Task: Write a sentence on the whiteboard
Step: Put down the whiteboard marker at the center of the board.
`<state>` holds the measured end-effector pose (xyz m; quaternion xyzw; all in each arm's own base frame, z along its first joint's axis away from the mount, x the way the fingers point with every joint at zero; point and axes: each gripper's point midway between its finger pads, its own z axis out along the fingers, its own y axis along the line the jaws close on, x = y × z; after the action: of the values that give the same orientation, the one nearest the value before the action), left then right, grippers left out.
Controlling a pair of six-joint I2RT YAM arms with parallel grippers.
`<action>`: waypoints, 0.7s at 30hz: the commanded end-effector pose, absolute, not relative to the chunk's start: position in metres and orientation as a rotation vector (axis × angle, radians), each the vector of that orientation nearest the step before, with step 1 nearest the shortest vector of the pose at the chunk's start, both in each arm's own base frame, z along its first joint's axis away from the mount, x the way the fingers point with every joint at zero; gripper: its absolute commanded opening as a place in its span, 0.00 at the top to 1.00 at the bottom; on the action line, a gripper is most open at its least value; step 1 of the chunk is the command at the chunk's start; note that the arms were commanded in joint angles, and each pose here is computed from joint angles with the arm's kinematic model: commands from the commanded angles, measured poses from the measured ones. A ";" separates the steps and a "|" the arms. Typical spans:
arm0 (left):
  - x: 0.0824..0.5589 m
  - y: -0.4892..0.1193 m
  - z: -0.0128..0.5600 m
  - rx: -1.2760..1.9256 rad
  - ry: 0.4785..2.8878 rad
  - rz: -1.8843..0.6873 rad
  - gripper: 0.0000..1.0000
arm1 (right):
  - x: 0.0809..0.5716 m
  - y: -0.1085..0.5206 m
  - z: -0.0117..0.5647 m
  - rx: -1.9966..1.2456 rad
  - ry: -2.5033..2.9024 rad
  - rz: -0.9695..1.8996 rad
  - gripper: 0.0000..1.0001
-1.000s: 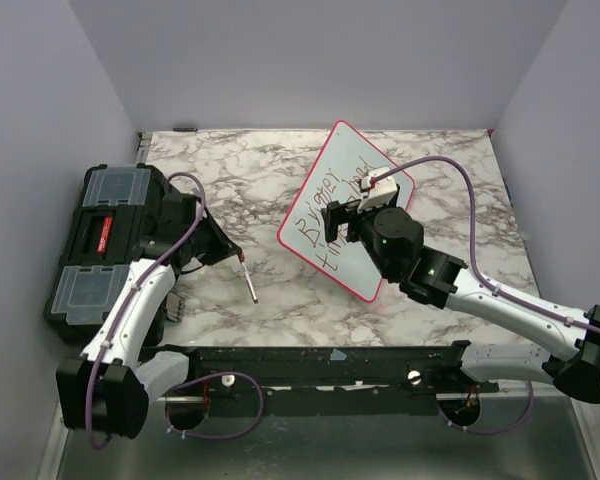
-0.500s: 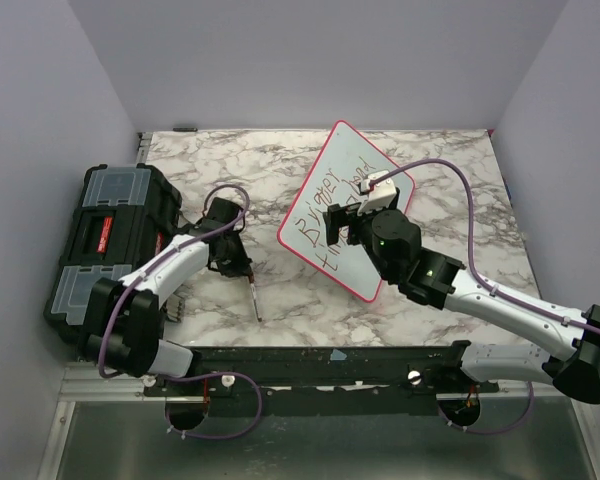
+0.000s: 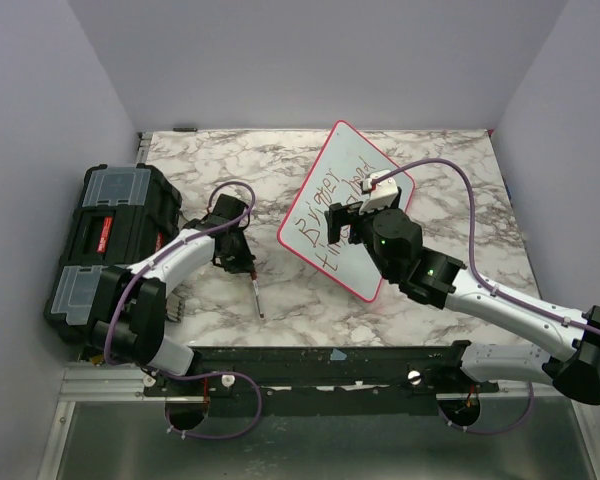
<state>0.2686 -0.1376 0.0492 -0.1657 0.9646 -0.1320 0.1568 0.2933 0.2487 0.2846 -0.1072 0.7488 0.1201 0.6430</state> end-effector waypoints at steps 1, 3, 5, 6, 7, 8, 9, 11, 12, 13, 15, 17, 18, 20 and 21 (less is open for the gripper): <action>0.279 -0.132 0.059 -0.457 2.716 -0.327 1.00 | 0.296 0.246 0.287 -0.228 1.701 0.271 0.00; 0.279 -0.131 0.062 -0.448 2.705 -0.324 0.94 | 0.296 0.246 0.290 -0.226 1.698 0.280 0.00; 0.279 -0.132 0.065 -0.428 2.695 -0.334 0.86 | 0.296 0.246 0.292 -0.223 1.694 0.285 0.00; 0.279 -0.131 0.067 -0.424 2.689 -0.336 0.81 | 0.297 0.245 0.292 -0.221 1.695 0.286 0.00; 0.279 -0.131 0.068 -0.422 2.684 -0.332 0.77 | 0.297 0.246 0.293 -0.222 1.693 0.288 0.00; 0.280 -0.130 0.070 -0.423 2.676 -0.334 0.74 | 0.297 0.246 0.293 -0.223 1.694 0.291 0.00; 0.280 -0.130 0.071 -0.423 2.670 -0.334 0.71 | 0.297 0.246 0.292 -0.224 1.695 0.292 0.00; 0.280 -0.129 0.074 -0.420 2.663 -0.334 0.62 | 0.296 0.245 0.292 -0.222 1.695 0.292 0.00; 0.279 -0.129 0.075 -0.420 2.661 -0.335 0.50 | 0.297 0.244 0.293 -0.219 1.695 0.292 0.00; 0.279 -0.129 0.077 -0.418 2.659 -0.336 0.41 | 0.296 0.243 0.293 -0.218 1.695 0.292 0.00; 0.279 -0.129 0.080 -0.405 2.646 -0.342 0.28 | 0.296 0.242 0.295 -0.215 1.692 0.293 0.00; 0.281 -0.131 0.084 -0.378 2.623 -0.366 0.02 | 0.295 0.241 0.297 -0.211 1.688 0.297 0.00; 0.281 -0.132 0.087 -0.359 2.611 -0.382 0.02 | 0.295 0.241 0.298 -0.209 1.686 0.299 0.00; 0.281 -0.133 0.094 -0.349 2.577 -0.409 0.02 | 0.295 0.239 0.299 -0.206 1.684 0.299 0.00; 0.282 -0.132 0.099 -0.348 2.552 -0.415 0.02 | 0.295 0.239 0.298 -0.207 1.685 0.299 0.00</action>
<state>0.2770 -0.1314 0.0776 -0.1448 0.9562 -0.1355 0.2154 0.2966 0.2432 0.2875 -0.1008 0.7478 0.1201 0.6451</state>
